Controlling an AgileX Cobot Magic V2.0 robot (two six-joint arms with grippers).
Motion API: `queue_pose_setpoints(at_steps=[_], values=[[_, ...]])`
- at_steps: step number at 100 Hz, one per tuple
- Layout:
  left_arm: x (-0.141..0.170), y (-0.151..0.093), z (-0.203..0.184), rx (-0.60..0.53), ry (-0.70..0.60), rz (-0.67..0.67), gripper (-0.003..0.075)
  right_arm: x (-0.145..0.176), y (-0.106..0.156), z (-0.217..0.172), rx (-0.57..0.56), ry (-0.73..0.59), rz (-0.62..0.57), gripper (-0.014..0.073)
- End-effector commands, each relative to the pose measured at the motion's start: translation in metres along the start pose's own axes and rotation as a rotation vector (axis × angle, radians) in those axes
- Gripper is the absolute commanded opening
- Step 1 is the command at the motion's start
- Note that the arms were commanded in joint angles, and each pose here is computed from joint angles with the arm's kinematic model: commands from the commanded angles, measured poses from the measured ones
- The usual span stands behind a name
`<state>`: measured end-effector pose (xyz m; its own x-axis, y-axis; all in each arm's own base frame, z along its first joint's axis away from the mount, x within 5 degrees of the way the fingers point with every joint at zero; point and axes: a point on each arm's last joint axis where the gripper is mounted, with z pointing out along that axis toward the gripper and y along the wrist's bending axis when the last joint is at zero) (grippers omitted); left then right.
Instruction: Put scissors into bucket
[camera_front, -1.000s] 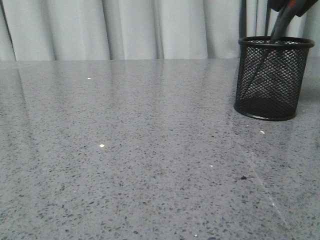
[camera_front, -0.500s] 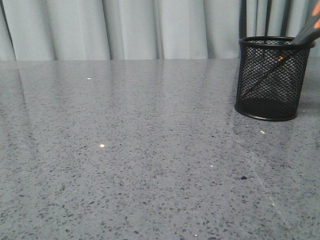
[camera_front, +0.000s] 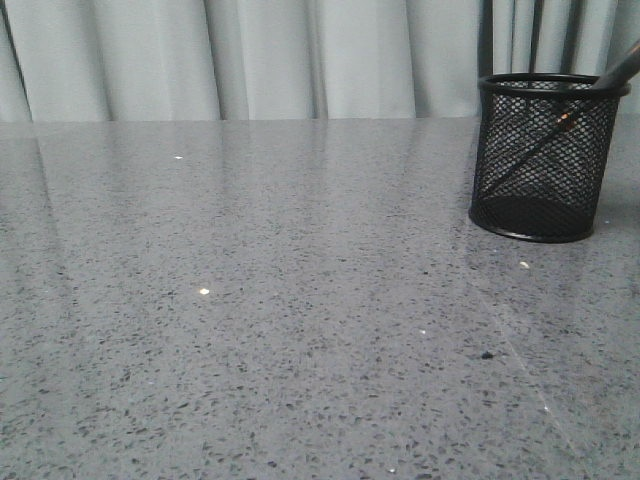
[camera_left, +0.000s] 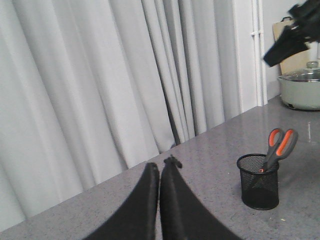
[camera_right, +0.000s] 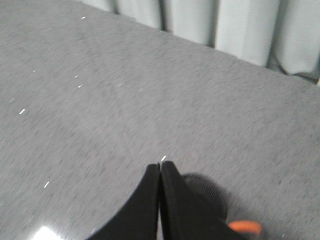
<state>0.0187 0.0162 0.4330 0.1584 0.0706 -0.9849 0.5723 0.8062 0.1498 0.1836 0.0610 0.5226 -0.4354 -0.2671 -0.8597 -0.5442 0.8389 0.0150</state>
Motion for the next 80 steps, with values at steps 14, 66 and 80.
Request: queue_pose_setpoints(at_steps=[14, 66, 80], values=[[0.043, -0.016, 0.009, 0.042, -0.108, 0.061, -0.002, 0.093, 0.039, -0.064, 0.132, -0.301, -0.064, -0.0045], [0.091, -0.036, 0.028, 0.111, -0.071, 0.117, -0.002, 0.238, 0.062, -0.08, 0.321, -0.697, -0.114, -0.0045], [0.091, -0.036, 0.028, 0.112, -0.071, 0.115, -0.002, 0.239, 0.062, -0.08, 0.321, -0.697, -0.115, -0.0045]])
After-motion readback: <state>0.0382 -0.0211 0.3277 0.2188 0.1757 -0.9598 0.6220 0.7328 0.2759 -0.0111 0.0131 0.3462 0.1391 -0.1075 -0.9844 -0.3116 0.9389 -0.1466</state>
